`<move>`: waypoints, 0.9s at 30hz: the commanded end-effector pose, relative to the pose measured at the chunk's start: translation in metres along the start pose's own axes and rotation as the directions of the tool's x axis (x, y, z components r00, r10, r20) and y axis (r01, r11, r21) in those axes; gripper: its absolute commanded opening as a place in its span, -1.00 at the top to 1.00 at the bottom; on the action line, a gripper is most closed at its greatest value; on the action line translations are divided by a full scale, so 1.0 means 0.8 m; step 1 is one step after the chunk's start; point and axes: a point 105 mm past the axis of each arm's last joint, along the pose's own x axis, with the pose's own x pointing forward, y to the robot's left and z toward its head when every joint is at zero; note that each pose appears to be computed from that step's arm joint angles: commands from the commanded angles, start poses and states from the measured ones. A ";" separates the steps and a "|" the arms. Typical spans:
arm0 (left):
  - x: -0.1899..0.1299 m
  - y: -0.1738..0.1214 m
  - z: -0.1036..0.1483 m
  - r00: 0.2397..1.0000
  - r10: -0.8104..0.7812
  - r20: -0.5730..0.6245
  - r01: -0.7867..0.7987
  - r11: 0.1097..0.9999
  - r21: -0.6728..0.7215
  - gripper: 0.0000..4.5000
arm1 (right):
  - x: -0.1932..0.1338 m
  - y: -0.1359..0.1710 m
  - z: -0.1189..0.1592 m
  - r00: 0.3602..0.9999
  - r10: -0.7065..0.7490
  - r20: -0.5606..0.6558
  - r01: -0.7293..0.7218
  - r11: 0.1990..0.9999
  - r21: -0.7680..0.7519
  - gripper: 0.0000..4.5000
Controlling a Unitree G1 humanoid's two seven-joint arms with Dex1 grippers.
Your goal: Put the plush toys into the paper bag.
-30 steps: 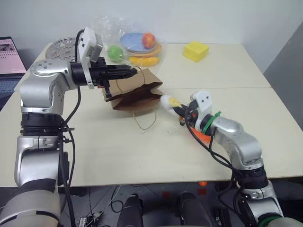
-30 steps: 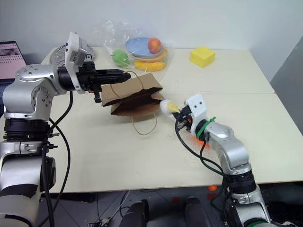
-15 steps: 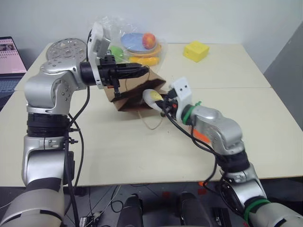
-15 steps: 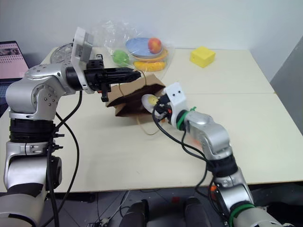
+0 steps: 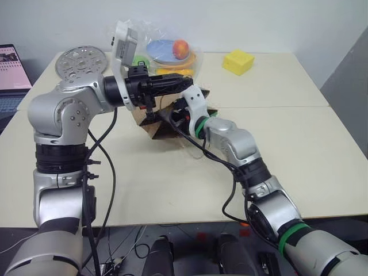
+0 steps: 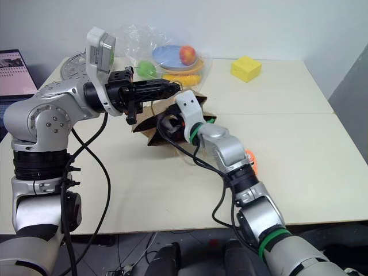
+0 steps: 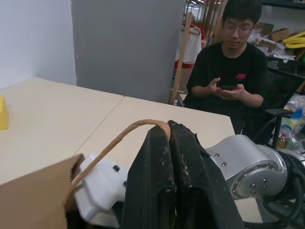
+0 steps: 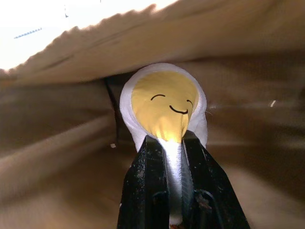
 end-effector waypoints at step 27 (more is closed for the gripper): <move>-0.023 0.038 -0.001 0.996 0.084 -0.040 -0.077 0.988 0.134 1.00 | -0.218 -0.034 0.014 0.991 -0.072 0.109 0.084 0.990 -0.111 -0.99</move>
